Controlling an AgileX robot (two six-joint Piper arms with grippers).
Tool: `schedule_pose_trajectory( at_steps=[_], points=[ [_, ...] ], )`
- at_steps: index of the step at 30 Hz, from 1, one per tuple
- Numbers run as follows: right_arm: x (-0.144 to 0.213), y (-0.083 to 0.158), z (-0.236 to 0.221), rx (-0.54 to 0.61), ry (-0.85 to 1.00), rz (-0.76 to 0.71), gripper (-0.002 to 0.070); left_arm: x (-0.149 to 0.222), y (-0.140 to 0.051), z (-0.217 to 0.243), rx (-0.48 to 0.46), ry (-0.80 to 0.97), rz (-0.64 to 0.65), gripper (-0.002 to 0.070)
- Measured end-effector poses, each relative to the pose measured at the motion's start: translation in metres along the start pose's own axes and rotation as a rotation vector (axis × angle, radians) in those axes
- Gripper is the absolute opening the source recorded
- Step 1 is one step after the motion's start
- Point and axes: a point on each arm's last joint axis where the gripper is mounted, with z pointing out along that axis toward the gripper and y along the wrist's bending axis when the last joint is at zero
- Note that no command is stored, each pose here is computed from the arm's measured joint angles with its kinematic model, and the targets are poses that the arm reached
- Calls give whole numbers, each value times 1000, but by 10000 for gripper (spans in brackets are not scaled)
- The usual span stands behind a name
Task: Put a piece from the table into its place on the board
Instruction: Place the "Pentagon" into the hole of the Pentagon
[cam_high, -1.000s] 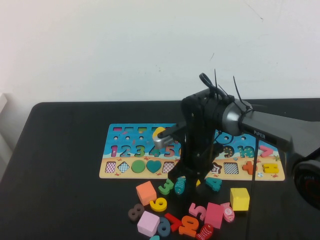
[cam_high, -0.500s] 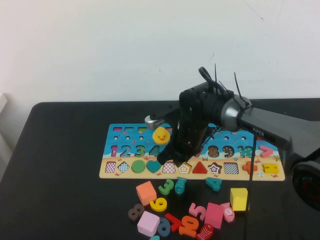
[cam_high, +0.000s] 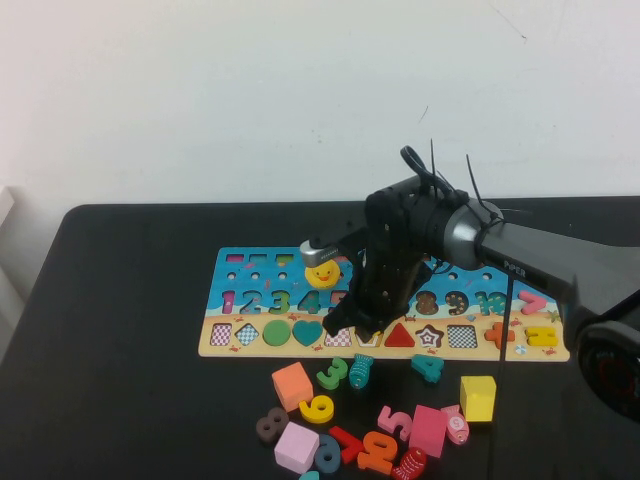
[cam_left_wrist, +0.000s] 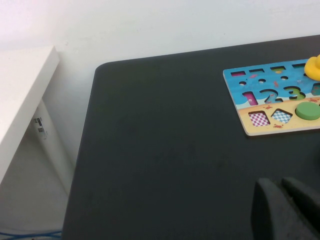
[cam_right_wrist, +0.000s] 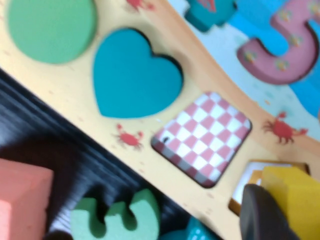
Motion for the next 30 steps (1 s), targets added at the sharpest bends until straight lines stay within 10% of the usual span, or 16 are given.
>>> schedule_pose_trajectory(
  at_steps=[5, 15, 30],
  points=[
    [1, -2, 0, 0, 5, 6, 168, 0, 0, 0, 0, 0, 0, -1],
    [1, 0, 0, -25, 6, 23, 422, 0, 0, 0, 0, 0, 0, -1],
    [-6, -15, -19, 152, 12, 9, 435, 0, 0, 0, 0, 0, 0, -1]
  ],
)
